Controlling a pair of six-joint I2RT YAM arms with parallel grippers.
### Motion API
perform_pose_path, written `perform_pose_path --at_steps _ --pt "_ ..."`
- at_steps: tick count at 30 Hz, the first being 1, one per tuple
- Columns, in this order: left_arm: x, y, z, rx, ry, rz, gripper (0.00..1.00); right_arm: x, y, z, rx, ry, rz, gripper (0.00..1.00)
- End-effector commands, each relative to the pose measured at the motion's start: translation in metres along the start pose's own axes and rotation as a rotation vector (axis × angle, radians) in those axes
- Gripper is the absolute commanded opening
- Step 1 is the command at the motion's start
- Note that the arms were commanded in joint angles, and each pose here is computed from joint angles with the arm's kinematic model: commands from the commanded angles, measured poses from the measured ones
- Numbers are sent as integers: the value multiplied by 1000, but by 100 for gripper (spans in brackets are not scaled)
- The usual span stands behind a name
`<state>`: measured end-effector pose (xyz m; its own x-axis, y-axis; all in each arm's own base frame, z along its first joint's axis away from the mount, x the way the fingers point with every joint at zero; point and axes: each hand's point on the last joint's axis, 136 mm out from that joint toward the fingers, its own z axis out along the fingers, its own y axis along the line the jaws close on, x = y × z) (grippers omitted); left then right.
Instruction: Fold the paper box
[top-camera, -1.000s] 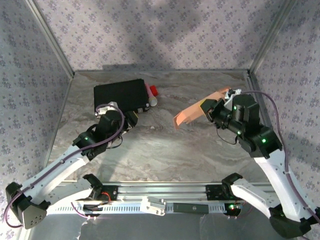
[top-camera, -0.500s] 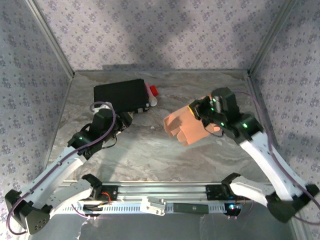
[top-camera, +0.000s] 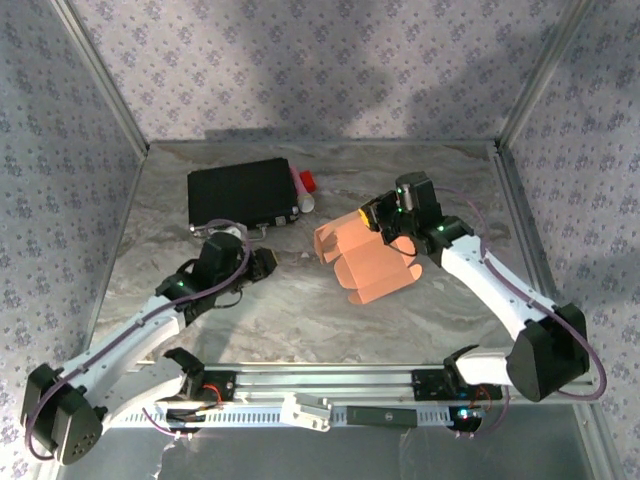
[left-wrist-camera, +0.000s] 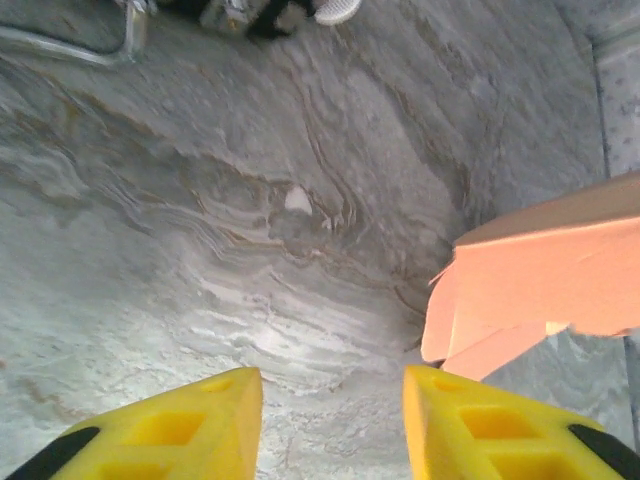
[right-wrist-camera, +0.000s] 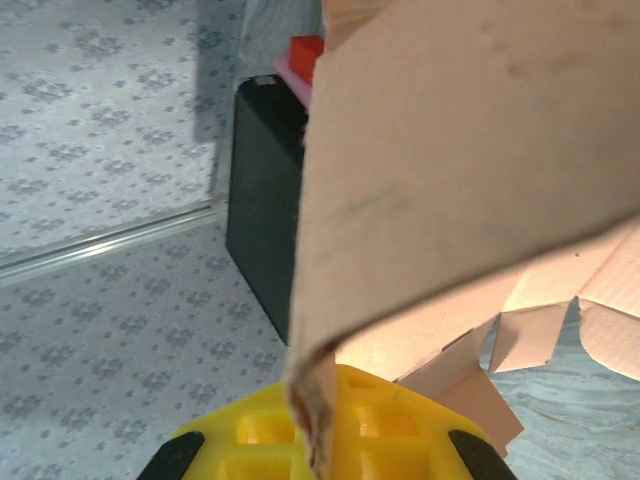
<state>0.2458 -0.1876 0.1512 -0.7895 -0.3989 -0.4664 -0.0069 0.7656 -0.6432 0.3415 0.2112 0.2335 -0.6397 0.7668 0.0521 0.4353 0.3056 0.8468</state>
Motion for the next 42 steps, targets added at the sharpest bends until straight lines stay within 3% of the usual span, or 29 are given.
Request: perform_pose_path --at_steps 1,5,9,14,19,25,42 --pt "-2 -25 18 180 -24 -55 40 4 17 -16 -84 3 23 0" --pt "7 -26 50 187 35 -57 28 6 25 -32 -112 -7 42 0" --pt "7 -37 78 293 29 -80 27 7 29 -41 -127 -8 62 0" --pt "-1 -58 95 435 -26 -72 29 6 25 -41 -130 -1 99 0" --pt "-11 -55 101 530 -110 -78 33 6 25 -41 -135 9 120 0" --pt "-5 -63 109 618 -107 -107 36 1 21 -39 -136 4 144 0" --pt "6 -105 109 706 -98 -69 43 -7 16 -28 -153 25 219 0"
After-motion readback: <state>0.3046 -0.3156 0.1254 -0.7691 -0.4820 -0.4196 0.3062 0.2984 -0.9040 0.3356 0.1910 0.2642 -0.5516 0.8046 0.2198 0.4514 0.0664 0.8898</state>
